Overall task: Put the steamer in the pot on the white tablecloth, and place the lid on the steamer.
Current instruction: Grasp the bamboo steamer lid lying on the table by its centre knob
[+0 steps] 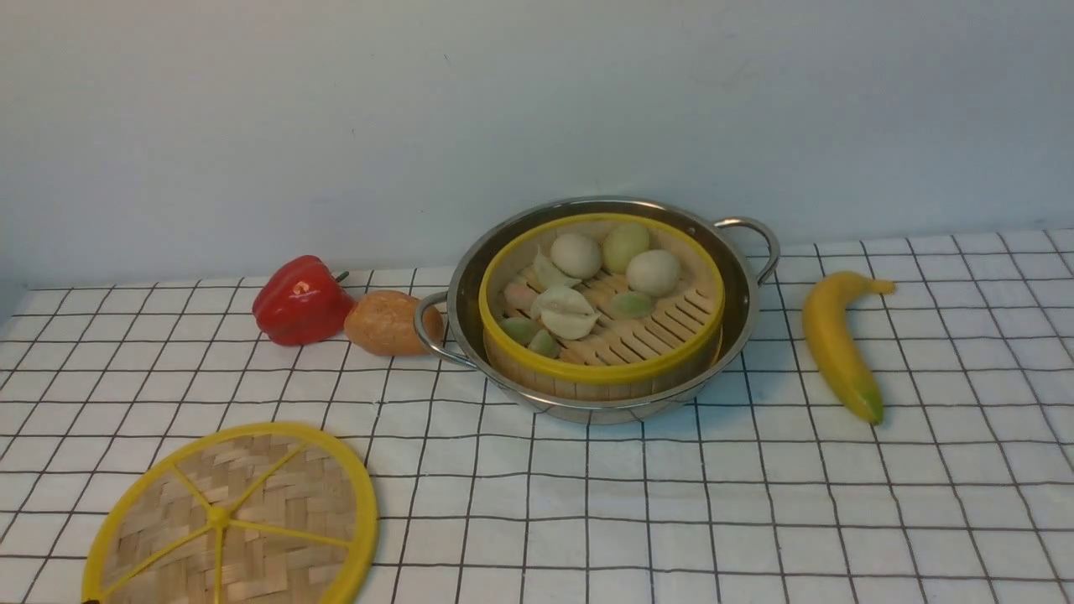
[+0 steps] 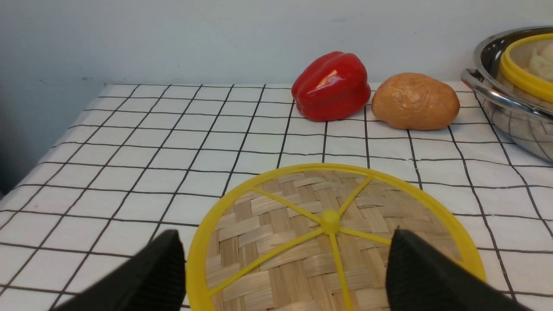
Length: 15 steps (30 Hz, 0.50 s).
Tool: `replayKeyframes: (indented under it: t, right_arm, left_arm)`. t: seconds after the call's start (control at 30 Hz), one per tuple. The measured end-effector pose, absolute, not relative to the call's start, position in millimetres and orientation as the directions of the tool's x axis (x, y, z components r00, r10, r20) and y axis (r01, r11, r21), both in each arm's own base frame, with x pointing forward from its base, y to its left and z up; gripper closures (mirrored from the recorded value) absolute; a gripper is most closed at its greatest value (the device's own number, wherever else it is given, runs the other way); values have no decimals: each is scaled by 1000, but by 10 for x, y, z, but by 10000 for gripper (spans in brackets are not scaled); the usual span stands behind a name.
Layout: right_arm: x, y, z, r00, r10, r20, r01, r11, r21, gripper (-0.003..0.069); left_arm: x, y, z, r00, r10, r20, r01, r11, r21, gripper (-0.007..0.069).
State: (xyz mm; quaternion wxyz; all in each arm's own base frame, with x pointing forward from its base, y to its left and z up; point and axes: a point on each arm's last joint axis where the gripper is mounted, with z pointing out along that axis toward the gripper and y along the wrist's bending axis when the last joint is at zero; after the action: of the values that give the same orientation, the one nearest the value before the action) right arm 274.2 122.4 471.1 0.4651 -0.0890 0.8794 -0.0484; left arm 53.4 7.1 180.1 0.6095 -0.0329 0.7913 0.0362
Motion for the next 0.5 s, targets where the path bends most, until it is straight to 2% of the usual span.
replayKeyframes:
  t: [0.07, 0.13, 0.17, 0.23, 0.37, 0.4, 0.5]
  right_arm:
    - [2548, 1025, 4672, -571, -157, -806, -88, 988, -130, 656]
    - [2256, 718, 4590, -556, -44, -830, -36, 999, -29, 652]
    - [2228, 688, 4581, -552, -32, -833, -29, 999, -18, 651]
    - [1811, 287, 4354, -453, 103, -886, 50, 995, 91, 647]
    - [1505, 42, 4039, -367, 165, -915, 125, 984, 128, 643]
    - [1367, -53, 3793, -328, 184, -927, 163, 977, 136, 640]
    - [1188, -129, 3323, -277, 198, -940, 192, 970, 148, 635]
  left_arm:
    - [534, 71, 1801, -255, -8, -967, -96, 995, 17, 47]
    - [534, 71, 1801, -255, -8, -967, -96, 995, 17, 47]
    - [534, 71, 1801, -255, -8, -967, -96, 995, 17, 47]
    - [534, 71, 1801, -255, -8, -967, -96, 995, 17, 47]
    - [534, 71, 1801, -255, -8, -967, -96, 995, 17, 47]
    - [534, 71, 1801, -255, -8, -967, -96, 995, 17, 47]
    - [534, 71, 1801, -255, -8, -967, -96, 995, 17, 47]
